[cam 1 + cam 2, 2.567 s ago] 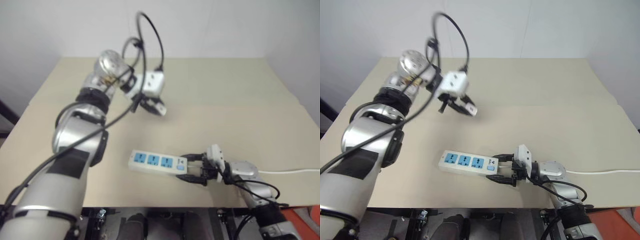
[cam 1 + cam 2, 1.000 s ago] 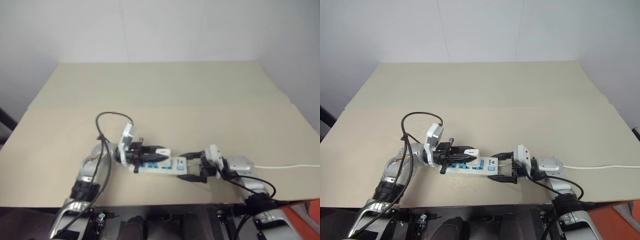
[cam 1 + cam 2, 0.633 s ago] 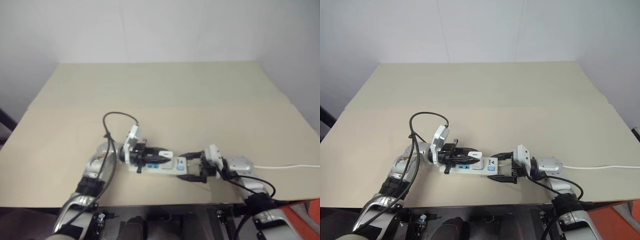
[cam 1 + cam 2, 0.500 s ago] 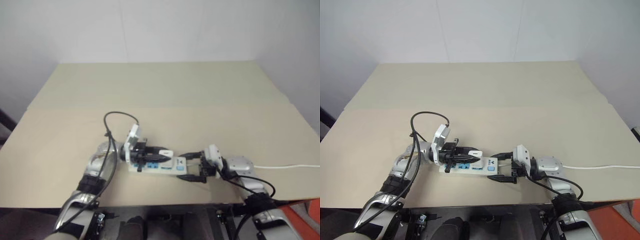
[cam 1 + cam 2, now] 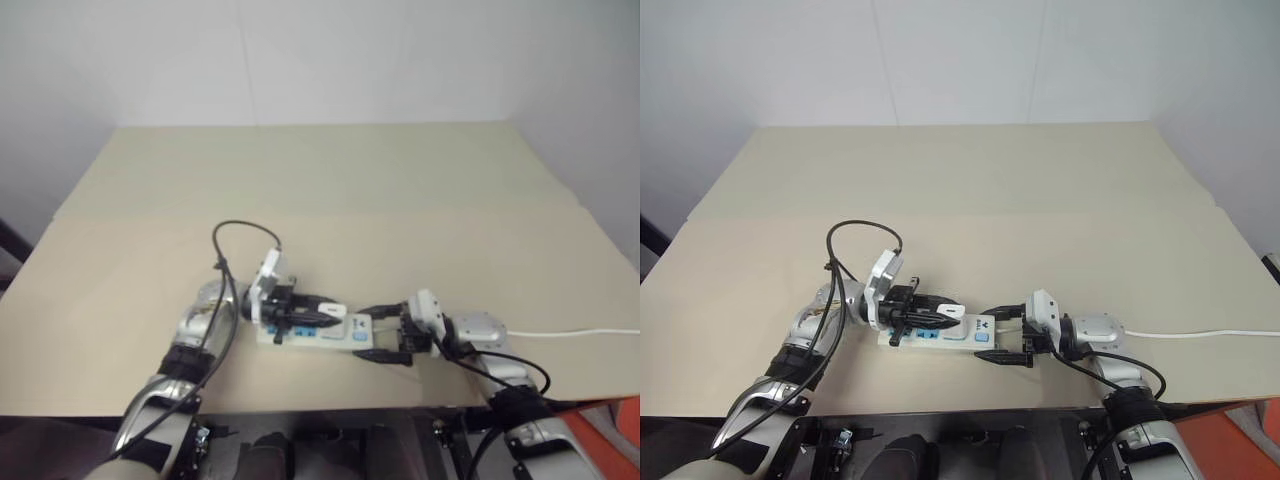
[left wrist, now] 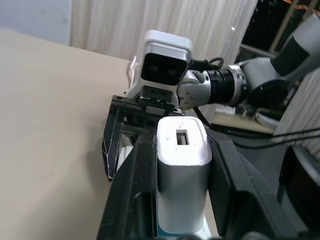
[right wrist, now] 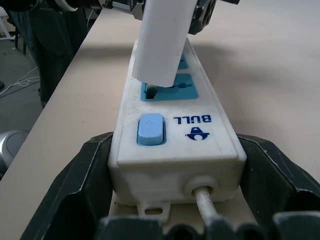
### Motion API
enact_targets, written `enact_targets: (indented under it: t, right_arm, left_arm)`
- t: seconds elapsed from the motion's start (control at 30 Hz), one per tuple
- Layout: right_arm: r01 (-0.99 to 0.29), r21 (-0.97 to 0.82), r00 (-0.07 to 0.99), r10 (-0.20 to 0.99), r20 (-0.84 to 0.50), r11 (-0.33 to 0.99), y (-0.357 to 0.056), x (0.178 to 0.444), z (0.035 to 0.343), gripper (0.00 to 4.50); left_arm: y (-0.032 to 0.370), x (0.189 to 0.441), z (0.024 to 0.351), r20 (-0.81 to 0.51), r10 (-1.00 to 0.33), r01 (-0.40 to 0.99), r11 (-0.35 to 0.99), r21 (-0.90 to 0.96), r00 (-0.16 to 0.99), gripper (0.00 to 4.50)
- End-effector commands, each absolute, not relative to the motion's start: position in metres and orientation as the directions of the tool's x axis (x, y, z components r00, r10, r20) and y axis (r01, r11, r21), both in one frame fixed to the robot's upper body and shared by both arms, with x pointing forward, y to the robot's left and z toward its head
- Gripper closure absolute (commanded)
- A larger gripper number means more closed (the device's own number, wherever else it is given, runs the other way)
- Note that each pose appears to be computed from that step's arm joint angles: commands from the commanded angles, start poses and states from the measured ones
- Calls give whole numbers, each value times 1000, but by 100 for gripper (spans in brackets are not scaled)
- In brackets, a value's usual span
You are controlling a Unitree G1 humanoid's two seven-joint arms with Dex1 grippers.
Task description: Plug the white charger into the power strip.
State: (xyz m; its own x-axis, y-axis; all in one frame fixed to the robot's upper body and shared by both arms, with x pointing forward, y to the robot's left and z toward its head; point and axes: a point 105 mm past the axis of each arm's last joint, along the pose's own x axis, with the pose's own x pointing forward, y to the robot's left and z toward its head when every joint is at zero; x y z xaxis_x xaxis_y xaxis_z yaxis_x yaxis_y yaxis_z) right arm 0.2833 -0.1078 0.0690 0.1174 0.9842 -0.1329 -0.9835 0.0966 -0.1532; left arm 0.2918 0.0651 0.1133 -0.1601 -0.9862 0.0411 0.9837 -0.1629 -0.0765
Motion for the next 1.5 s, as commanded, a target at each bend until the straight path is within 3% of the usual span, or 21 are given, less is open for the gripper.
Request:
enact_targets:
  t: [0.03,0.47,1.5]
  right_arm:
    - [-988,-112,125,974,-188,105,-110,281,54,106]
    - [-987,-113,131,972,-194,110,-111,281,54,106]
    - [-987,-115,137,970,-201,115,-110,280,51,106]
  left_arm:
    - [67,289,108,21,-983,980,-184,-69,-183,350]
    - [72,293,82,-34,-995,991,-91,-96,-94,350]
    - [86,280,57,-107,-991,984,-63,-168,-82,350]
